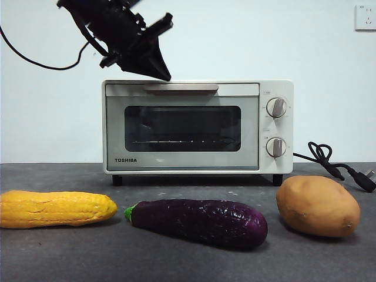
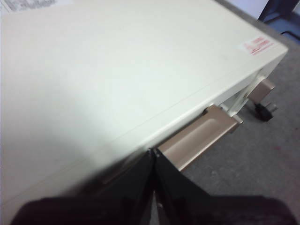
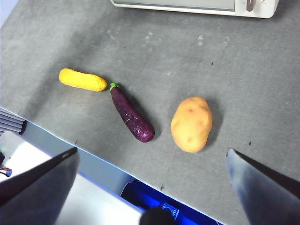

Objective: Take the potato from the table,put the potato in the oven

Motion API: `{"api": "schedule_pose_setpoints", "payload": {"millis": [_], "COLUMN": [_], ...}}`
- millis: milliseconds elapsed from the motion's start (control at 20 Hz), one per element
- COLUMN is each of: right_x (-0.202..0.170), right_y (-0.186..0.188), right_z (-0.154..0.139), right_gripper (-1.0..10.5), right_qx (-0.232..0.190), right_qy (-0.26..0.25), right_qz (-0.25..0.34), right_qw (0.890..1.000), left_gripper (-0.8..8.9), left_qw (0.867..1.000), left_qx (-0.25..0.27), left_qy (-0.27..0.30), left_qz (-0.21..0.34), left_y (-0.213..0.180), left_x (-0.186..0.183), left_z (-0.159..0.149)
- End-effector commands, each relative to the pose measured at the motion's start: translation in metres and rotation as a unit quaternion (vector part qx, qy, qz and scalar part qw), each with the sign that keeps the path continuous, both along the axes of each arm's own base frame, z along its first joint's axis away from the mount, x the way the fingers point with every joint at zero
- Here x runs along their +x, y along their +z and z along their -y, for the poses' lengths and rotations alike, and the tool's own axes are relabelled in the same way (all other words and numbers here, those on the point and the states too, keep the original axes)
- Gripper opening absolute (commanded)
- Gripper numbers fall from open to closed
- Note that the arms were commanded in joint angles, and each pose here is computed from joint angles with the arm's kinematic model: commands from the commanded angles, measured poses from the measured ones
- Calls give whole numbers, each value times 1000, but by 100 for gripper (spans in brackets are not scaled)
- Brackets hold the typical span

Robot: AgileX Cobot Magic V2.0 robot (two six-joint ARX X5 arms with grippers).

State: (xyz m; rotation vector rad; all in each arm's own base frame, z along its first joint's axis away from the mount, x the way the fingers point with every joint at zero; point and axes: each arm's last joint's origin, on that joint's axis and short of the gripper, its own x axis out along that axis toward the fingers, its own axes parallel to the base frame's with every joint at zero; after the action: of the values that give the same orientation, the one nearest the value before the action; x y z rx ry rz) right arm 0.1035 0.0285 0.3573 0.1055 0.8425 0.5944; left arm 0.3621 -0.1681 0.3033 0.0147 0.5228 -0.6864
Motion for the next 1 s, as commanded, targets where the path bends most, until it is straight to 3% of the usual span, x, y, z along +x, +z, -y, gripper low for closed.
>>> {"api": "schedule_pose_setpoints", "payload": {"millis": [50,300,550,750,1000], "right_x": [0,0,0,0,2], "right_y": [1,1,1,1,0], "right_z": [0,0,0,0,0], "right_gripper": [599,599,599,599,599], "right_qx": [1,1,1,1,0], "right_qy": [0,0,0,0,-1], "right_qz": [2,2,2,1,-1], "right_qw": [1000,1000,1000,1000,1000], "left_gripper": [-8,-8,-8,-8,-8], "left_qw": [1000,999,996,990,973], "left_qx": [13,35,70,92,123], "left_qy": [-7,0,-19,-42,-80], "left_qz": [-3,-6,-48,-96,-176], "left_y": [-10,-18,-27,-35,-45], "left_x": [4,6,-2,-13,-34], "left_z": [5,7,9,15,26]}}
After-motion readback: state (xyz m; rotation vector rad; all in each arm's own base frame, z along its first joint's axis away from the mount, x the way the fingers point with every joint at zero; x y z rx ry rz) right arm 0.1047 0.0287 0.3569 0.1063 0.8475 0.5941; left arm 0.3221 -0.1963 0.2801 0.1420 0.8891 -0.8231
